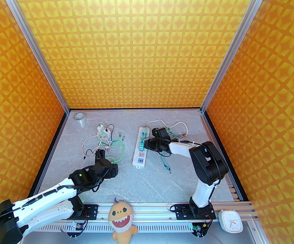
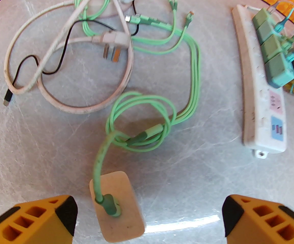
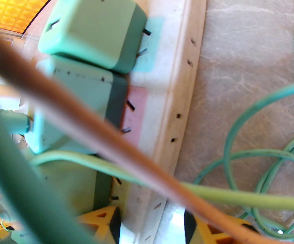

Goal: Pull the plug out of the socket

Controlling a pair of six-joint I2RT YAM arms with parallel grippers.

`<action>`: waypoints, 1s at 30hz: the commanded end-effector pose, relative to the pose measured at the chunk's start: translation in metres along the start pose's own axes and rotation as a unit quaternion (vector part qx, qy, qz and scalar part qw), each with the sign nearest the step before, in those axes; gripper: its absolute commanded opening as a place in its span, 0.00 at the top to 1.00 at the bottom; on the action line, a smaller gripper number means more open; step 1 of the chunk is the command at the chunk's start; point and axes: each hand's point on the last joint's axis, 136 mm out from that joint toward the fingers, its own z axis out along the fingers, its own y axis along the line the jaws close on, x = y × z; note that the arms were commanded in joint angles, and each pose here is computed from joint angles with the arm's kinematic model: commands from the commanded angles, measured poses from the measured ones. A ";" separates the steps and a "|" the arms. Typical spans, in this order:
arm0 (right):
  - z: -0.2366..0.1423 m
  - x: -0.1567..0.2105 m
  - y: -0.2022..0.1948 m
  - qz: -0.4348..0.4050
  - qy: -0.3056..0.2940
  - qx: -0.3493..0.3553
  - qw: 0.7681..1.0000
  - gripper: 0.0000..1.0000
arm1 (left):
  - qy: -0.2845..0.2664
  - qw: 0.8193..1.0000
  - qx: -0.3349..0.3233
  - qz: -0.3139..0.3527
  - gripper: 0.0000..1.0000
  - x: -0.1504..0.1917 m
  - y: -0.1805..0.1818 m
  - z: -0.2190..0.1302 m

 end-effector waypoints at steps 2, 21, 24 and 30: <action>0.001 0.019 -0.035 0.008 0.019 0.070 0.997 0.53 | -0.015 1.000 0.012 0.008 0.01 -0.016 -0.004 -0.014; -0.004 0.017 -0.032 0.006 0.014 0.067 0.998 0.53 | 0.047 0.995 -0.079 -0.041 0.30 0.031 0.029 0.038; -0.005 0.016 -0.033 0.005 0.013 0.069 0.997 0.53 | 0.046 0.995 -0.070 -0.059 0.48 0.030 0.029 0.046; -0.006 0.015 -0.032 0.005 0.011 0.069 0.998 0.53 | 0.031 0.994 0.037 -0.099 0.70 0.023 -0.002 0.042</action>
